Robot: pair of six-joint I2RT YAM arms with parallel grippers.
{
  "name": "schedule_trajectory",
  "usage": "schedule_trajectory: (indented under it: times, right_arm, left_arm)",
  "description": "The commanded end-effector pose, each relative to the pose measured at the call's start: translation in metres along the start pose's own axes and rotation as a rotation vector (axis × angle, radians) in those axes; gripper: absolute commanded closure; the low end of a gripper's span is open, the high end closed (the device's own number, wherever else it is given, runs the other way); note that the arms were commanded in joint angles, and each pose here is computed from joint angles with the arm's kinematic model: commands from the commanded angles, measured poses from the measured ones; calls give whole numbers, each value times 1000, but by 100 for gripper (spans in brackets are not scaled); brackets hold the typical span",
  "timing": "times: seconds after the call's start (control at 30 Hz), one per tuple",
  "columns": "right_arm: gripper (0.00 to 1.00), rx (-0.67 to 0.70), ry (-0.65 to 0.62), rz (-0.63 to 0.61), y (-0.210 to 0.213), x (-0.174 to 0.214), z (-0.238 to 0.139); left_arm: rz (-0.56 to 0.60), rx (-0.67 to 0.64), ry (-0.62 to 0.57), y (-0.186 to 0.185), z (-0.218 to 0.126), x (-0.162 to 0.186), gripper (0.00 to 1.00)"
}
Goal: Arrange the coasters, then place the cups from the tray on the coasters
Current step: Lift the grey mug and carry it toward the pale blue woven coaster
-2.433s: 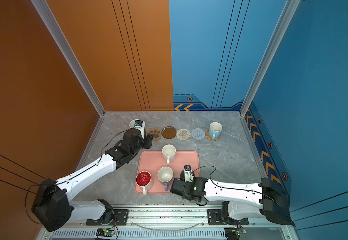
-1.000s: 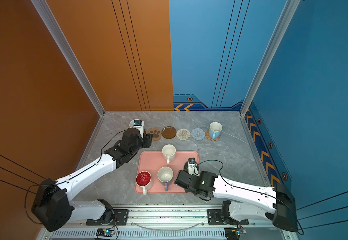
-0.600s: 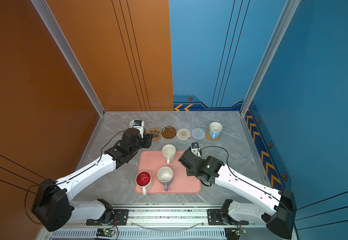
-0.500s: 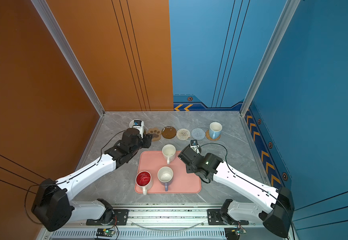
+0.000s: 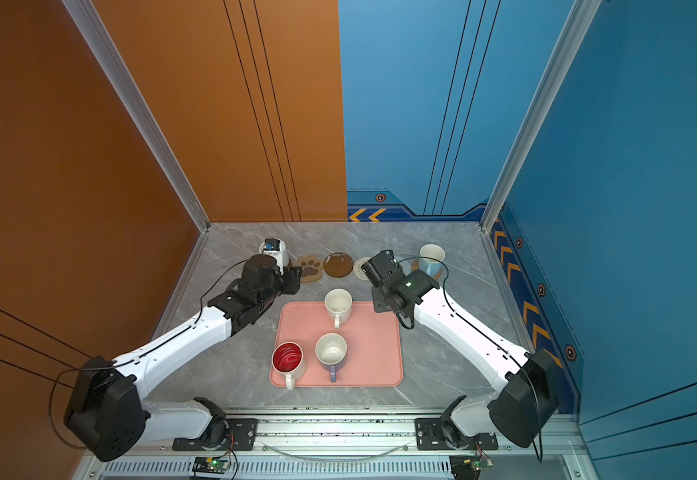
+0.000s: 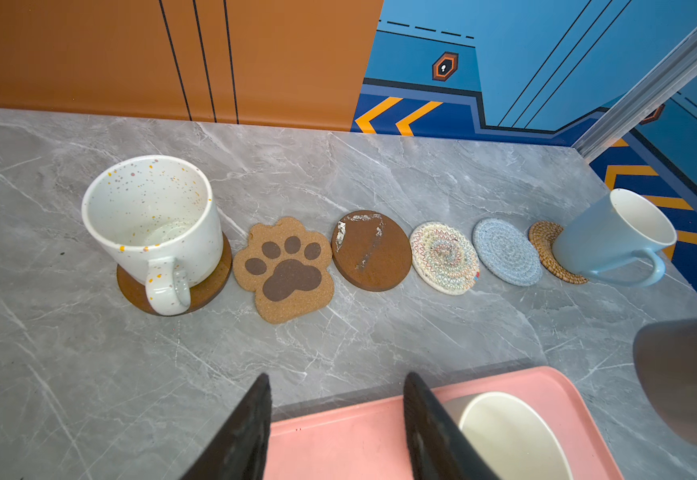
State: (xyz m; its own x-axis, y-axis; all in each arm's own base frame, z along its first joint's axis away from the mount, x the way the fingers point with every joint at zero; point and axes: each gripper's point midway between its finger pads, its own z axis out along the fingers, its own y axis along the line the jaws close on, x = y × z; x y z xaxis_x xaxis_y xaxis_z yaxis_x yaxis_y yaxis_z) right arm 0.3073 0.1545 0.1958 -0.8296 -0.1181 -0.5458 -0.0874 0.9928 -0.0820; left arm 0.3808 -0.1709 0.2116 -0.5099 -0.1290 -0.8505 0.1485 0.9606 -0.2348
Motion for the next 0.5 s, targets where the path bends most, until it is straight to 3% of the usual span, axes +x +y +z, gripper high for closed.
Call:
schedule_trajectory:
  times: [0.0, 0.47]
  right_arm:
    - [100, -4, -77, 4, -4, -37, -1]
    - [100, 36, -32, 2, -23, -86, 45]
  left_arm:
    - [-19, 9, 16, 4, 4, 7, 48]
    - [-48, -4, 16, 16, 5, 9, 48]
